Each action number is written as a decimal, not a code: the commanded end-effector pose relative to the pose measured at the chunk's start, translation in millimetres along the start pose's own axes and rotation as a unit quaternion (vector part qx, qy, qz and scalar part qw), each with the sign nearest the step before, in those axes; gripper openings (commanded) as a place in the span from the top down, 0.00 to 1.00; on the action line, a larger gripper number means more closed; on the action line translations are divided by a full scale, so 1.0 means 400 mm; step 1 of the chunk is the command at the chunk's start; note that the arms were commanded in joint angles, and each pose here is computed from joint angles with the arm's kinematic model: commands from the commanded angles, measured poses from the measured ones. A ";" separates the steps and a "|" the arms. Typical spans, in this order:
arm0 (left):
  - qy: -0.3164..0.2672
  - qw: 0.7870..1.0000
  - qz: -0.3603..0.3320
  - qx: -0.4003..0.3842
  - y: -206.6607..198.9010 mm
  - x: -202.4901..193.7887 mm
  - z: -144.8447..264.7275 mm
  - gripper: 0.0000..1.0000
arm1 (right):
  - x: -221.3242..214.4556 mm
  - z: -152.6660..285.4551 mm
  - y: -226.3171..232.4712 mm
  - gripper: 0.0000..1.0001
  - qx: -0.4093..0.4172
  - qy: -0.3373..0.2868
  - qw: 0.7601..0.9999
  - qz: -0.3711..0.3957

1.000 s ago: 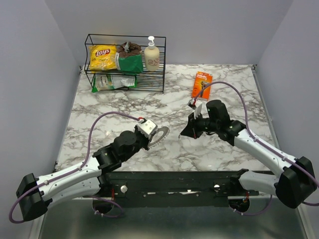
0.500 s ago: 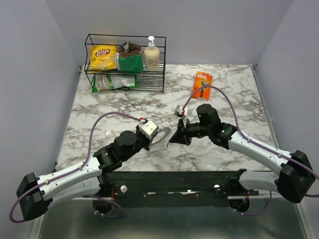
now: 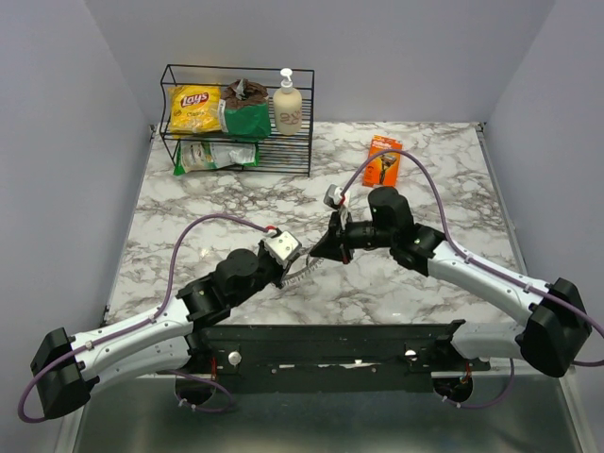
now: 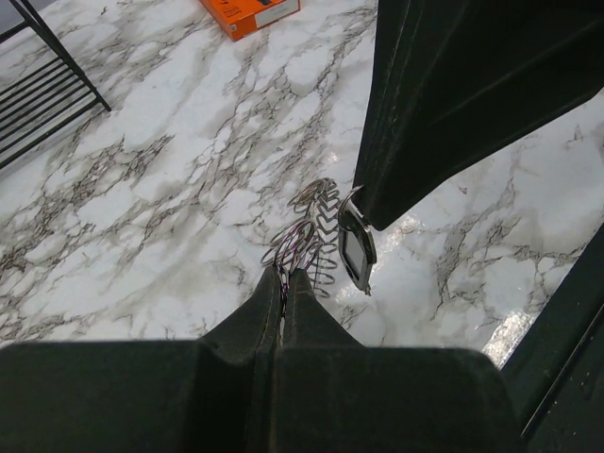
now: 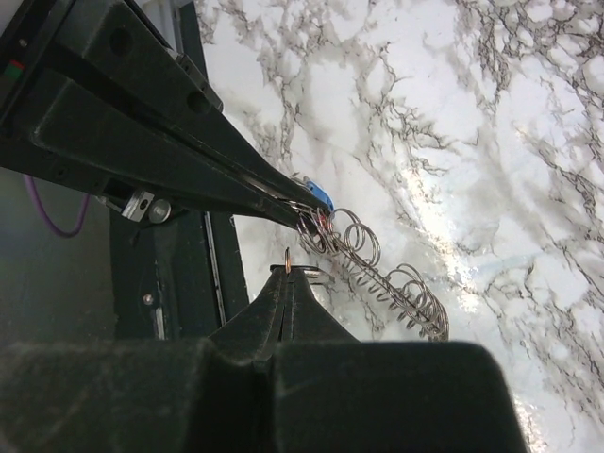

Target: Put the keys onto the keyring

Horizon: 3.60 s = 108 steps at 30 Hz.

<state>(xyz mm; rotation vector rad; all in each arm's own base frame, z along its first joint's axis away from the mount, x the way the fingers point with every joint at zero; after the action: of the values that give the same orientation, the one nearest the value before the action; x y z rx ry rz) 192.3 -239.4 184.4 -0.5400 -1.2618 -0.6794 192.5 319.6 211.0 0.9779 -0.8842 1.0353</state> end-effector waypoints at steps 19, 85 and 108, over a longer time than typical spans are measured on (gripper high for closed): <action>-0.029 1.000 -0.002 -0.005 -0.002 0.039 0.004 1.00 | 0.015 -0.049 -0.012 0.99 -0.027 0.025 0.999 0.002; -0.039 0.999 0.001 0.025 0.027 0.072 0.029 1.00 | -0.039 -0.027 0.022 0.99 -0.037 0.043 0.998 0.015; -0.037 0.999 -0.012 0.026 0.029 0.071 0.025 1.00 | -0.043 -0.041 0.023 0.99 -0.025 0.055 0.998 0.014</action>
<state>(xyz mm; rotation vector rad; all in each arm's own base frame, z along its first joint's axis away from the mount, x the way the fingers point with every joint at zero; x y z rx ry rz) 193.9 -222.9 186.8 -0.4743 -1.2811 -0.6660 178.2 322.1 176.1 0.8435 -0.7984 1.0494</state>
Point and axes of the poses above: each gripper's point midway between its finger pads, its own z axis back along the fingers, its own y axis along the line the jaws close on, x = y × z, the point moved 1 cm from there along z, back along the fingers, and after that the axes turned 4 degrees about z, right-handed, at the moved point
